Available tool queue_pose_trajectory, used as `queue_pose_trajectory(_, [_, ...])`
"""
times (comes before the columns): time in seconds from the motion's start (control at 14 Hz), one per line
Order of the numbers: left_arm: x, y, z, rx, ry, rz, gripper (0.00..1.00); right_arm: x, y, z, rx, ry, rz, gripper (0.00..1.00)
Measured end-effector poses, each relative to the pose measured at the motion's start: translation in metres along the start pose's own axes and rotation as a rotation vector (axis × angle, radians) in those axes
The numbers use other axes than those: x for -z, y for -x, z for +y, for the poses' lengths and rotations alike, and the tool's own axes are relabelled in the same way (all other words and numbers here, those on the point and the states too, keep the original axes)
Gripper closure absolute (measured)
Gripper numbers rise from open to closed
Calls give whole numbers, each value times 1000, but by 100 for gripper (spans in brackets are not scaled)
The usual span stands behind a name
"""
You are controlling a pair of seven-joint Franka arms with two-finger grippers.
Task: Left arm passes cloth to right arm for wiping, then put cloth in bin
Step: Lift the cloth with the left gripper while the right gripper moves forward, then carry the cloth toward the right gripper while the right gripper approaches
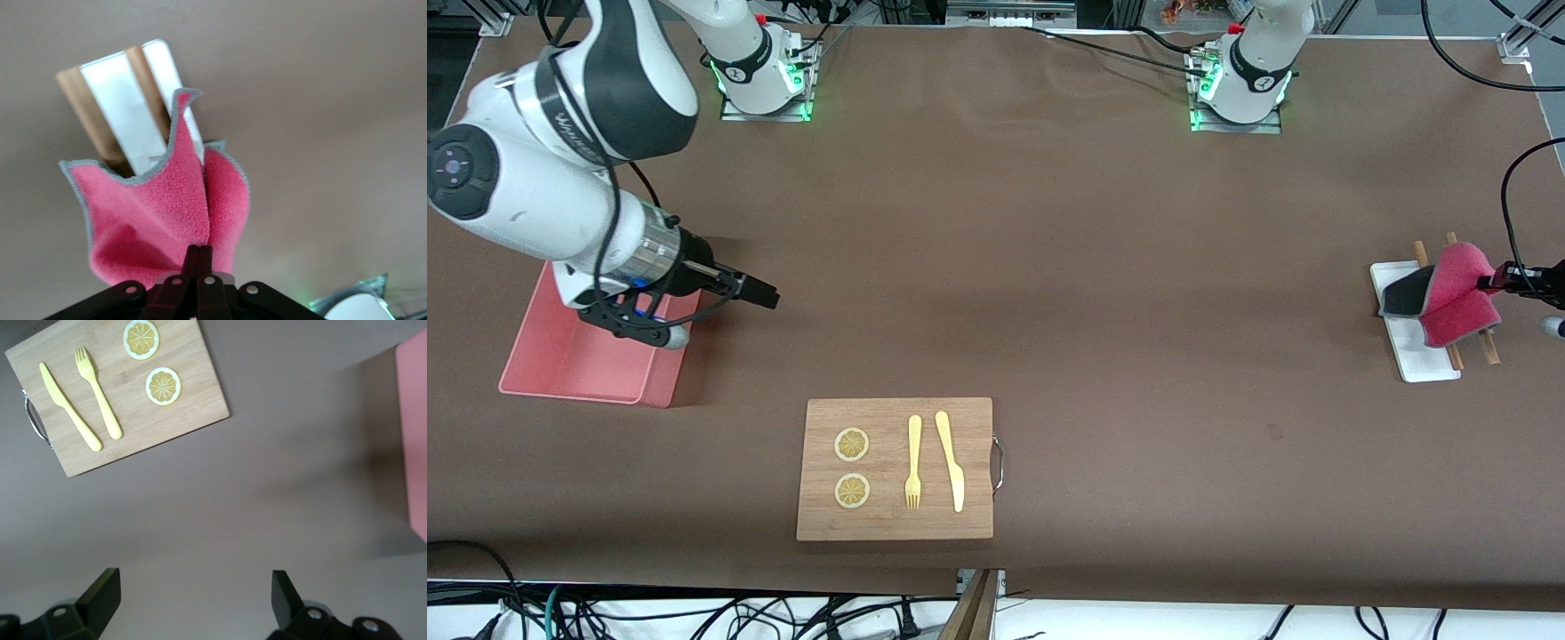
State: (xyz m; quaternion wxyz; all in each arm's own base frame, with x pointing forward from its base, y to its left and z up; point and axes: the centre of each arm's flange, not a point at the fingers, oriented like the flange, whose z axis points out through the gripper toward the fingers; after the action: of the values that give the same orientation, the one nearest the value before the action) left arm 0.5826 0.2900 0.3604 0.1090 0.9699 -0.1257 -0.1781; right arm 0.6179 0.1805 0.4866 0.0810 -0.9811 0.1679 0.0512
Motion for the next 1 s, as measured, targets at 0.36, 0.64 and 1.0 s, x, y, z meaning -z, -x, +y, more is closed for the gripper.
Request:
queue_pose_trajectory(0.36, [49, -34, 90, 22, -5, -96, 99, -16, 6, -23, -65, -8, 11, 0])
queue_pose_trajectory(0.64, [62, -66, 190, 114, -24, -191, 99, -21, 16, -46, -122, -36, 38, 0])
queue_pose_trajectory(1.0, [48, -101, 310, 218, 109, -232, 99, -41, 37, -87, -201, -71, 64, 0])
